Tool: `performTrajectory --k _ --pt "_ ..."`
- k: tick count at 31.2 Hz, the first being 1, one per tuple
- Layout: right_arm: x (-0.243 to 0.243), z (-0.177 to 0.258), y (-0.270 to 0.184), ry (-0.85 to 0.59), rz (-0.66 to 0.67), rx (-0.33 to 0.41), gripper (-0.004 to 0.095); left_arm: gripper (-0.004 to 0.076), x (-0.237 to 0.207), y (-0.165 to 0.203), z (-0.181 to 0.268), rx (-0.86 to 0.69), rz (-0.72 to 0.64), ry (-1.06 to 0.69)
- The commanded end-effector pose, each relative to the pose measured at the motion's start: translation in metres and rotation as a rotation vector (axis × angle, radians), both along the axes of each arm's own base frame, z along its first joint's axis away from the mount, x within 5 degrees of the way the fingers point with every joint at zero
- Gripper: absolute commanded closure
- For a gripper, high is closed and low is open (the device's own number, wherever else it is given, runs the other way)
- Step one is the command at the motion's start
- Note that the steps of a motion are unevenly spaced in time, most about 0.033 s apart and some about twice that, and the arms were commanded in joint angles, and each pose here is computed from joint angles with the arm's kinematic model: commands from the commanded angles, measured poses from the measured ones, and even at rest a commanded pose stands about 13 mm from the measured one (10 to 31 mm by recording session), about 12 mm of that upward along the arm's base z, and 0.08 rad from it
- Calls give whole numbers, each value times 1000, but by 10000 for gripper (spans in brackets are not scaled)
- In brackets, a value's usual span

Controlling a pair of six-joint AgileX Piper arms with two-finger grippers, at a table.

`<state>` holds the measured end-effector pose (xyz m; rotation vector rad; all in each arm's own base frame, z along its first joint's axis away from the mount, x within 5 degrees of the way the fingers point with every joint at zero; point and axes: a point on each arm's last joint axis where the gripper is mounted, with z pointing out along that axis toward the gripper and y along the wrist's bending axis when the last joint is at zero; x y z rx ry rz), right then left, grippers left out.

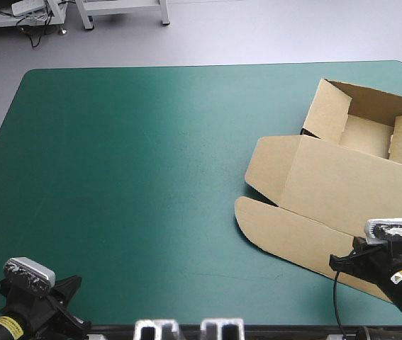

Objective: Fold the box

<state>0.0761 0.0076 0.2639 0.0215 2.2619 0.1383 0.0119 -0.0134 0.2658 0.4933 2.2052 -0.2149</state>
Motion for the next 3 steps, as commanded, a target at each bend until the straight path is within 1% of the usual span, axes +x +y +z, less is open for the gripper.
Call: performTrajectory --k 1,3 --pt "5 13 -1 -79 -13 5 921 733 4 -2 11 -43 -2 -61" --pt "5 13 -1 -79 -13 5 921 733 4 -2 11 -43 -2 -61"
